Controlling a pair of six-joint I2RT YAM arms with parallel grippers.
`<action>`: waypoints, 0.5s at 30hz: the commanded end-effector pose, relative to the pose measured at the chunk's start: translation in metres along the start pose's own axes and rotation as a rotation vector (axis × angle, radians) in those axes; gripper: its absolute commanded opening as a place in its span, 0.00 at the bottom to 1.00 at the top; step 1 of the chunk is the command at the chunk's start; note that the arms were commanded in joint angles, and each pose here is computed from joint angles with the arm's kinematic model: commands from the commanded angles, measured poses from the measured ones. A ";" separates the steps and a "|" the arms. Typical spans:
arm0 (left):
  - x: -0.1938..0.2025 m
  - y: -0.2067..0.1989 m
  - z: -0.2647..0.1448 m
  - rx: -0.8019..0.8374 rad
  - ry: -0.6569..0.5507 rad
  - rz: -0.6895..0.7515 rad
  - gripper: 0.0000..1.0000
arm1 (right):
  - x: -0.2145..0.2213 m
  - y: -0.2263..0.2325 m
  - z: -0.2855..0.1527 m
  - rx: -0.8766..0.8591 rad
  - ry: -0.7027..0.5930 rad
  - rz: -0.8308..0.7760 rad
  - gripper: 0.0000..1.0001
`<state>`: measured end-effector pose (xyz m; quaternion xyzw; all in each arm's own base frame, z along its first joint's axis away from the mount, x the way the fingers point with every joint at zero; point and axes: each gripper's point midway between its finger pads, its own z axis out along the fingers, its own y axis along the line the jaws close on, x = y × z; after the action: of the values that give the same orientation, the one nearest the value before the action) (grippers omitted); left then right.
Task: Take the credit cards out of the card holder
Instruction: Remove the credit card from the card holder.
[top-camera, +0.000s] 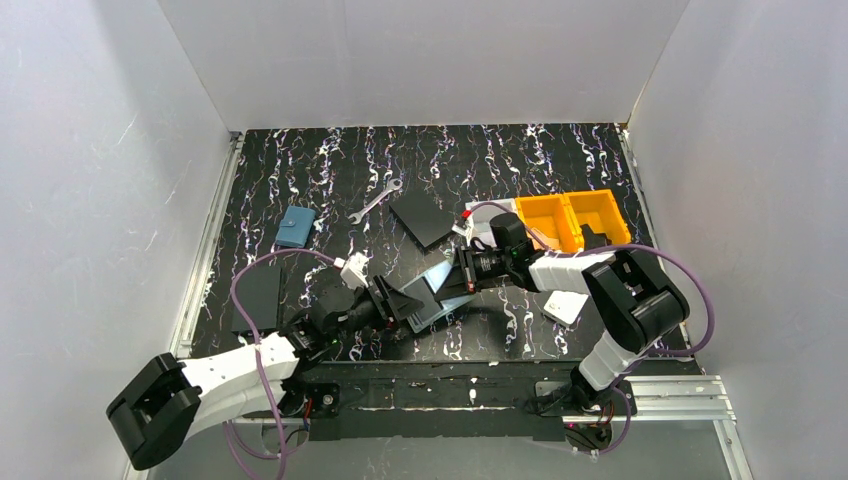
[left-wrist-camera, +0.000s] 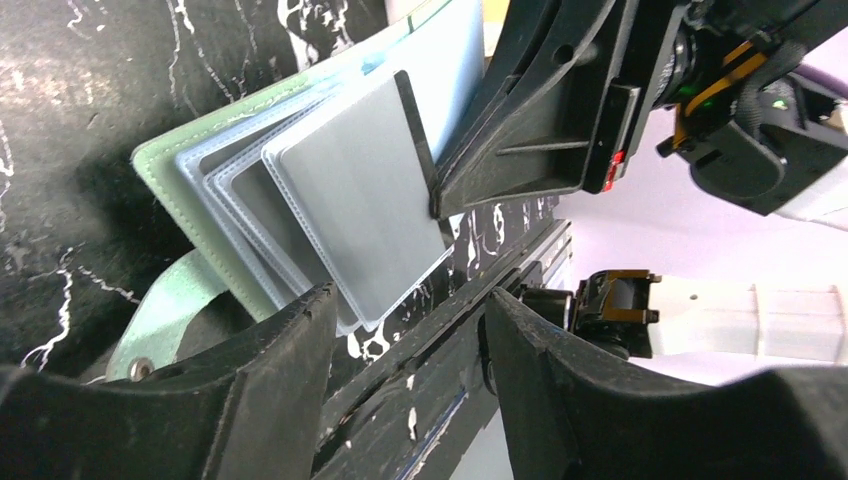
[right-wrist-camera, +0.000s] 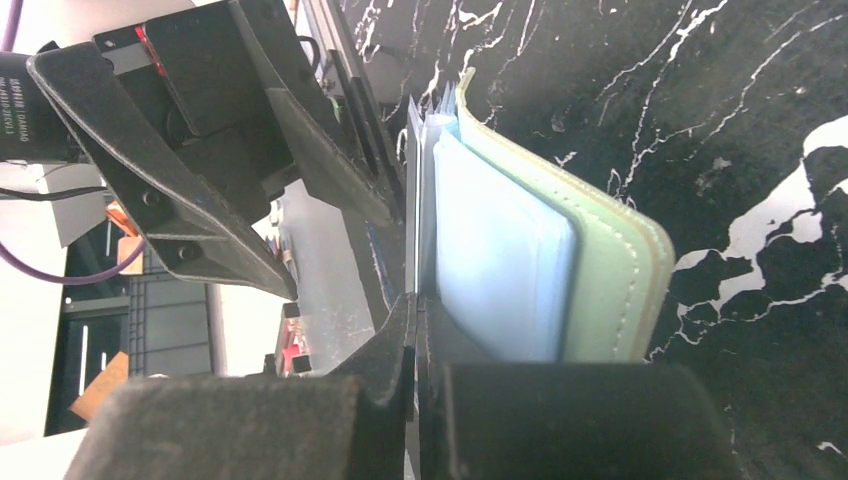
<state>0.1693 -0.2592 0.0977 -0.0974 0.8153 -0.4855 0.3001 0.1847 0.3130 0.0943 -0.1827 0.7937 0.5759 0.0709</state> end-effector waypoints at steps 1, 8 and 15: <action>-0.010 -0.014 0.002 0.063 -0.050 0.004 0.51 | -0.013 0.031 -0.007 -0.100 -0.030 -0.085 0.01; -0.009 -0.005 -0.001 0.047 -0.066 -0.018 0.50 | -0.013 0.038 -0.010 -0.120 -0.036 -0.094 0.01; -0.016 -0.003 -0.004 0.048 -0.107 -0.023 0.50 | -0.013 0.039 -0.010 -0.121 -0.038 -0.097 0.01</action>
<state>0.1727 -0.2539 0.1004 -0.1171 0.7974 -0.4992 0.3182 0.1842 0.3163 0.1148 -0.1862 0.7731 0.6015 0.0770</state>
